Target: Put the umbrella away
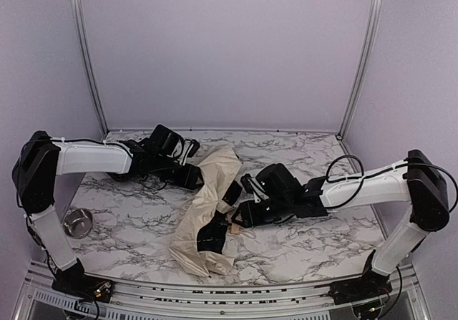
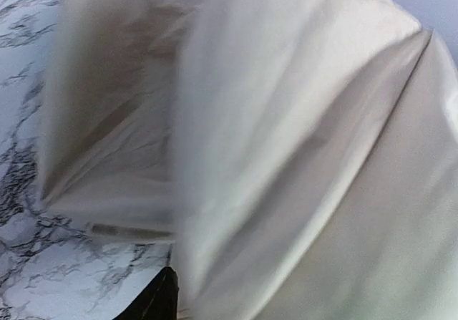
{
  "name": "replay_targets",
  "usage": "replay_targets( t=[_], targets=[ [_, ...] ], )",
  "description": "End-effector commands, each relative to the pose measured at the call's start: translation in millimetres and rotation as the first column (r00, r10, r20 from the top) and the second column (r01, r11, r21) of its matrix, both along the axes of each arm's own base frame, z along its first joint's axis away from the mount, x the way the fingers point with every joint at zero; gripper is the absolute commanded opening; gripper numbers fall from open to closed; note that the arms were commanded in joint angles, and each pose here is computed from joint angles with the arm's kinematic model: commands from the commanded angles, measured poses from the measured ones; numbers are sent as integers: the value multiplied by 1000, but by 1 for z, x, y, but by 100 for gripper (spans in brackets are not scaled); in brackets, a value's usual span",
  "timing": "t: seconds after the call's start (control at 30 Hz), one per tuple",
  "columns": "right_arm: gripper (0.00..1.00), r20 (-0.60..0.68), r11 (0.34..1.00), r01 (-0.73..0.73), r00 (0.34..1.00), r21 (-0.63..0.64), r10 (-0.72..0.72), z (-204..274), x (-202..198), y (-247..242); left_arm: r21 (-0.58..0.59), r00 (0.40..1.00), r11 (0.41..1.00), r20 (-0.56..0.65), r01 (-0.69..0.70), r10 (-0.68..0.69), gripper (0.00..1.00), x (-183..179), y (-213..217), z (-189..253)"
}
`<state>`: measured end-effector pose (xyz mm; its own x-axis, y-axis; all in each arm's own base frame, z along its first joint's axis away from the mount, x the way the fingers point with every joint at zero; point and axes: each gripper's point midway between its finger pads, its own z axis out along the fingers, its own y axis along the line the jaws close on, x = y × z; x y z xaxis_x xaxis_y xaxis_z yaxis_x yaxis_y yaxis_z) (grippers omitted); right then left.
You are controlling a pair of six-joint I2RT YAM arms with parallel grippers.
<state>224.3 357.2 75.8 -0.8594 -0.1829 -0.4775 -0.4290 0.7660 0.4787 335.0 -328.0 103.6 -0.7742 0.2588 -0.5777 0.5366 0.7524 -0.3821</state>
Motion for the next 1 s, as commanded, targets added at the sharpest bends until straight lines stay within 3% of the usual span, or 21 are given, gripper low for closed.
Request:
replay_targets(
  t=[0.0, 0.2, 0.37, 0.53, 0.67, 0.77, 0.87, 0.97],
  targets=[
    [54, 97, 995, -94, 991, 38, 90, 28, -3, -3, 104, 994, 993, 108, -47, 36, 66, 26, 28, 5],
    [66, 275, 944, -325, 904, -55, 327, 49, -6, -12, 151, 982, 984, 177, -95, 68, 74, 33, 43, 24],
    [78, 436, 875, -476, 772, -84, 462, 63, 3, -5, 136, 970, 980, 215, -144, 112, 74, 27, 56, 51],
    [79, 468, 810, -584, 701, -54, 537, 57, 22, 7, 121, 956, 974, 251, -189, 154, 68, 1, 80, 68],
    [68, 474, 781, -623, 681, -26, 559, 54, 30, 27, 98, 937, 980, 321, -175, 135, 65, -36, 87, 86],
    [61, 460, 724, -689, 656, 42, 598, 54, 15, 34, 57, 936, 995, 349, -77, 53, 61, -73, 77, 97],
    [55, 445, 727, -686, 664, 41, 601, 45, 15, 33, -3, 937, 999, 347, 45, -41, 60, -112, 68, 102],
    [35, 417, 712, -698, 669, 71, 615, 36, 14, 40, -52, 950, 995, 304, 88, -68, 57, -133, 67, 93]
  ],
)
